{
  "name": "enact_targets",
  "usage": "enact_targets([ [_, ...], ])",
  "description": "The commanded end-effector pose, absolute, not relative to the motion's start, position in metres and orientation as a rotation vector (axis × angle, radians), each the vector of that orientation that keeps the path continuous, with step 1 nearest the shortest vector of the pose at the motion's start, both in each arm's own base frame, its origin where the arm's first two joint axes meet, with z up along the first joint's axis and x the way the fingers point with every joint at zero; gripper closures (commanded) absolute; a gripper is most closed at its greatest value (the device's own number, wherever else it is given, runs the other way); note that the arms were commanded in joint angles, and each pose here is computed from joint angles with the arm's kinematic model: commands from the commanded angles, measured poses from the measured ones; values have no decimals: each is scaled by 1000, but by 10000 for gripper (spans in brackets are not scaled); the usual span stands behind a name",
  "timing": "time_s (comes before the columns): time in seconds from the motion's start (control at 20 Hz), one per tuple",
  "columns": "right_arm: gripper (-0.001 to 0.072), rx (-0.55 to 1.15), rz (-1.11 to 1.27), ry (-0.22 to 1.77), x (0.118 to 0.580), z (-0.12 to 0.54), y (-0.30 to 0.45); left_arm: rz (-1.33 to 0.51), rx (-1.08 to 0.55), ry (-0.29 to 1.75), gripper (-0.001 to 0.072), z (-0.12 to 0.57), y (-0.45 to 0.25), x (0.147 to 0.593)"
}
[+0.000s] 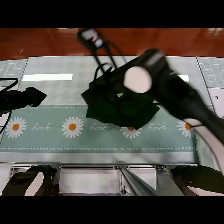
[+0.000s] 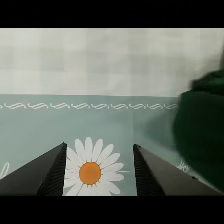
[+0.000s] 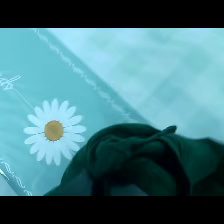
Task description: Fold the shirts.
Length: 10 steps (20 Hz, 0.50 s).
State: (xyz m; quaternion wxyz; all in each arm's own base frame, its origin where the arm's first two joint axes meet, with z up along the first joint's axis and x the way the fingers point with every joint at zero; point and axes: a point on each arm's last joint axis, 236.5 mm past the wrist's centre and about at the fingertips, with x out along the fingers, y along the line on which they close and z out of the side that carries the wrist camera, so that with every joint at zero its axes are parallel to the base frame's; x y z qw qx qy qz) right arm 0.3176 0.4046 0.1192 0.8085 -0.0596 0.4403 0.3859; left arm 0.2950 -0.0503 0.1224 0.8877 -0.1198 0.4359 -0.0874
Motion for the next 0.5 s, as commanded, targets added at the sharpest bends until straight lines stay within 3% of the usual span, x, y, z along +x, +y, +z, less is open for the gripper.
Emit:
enact_targets([
  [0.0, 289, -17, 816, 1058, 321, 56, 436, -186, -255, 908, 199, 122, -51, 295],
  [0.25, 300, 33, 633, 1069, 380, 88, 333, -186, -255, 908, 199, 122, -51, 295],
  [0.45, 304, -76, 368, 1171, 395, 90, 211, -185, -258, 929, 199, 114, -52, 292],
])
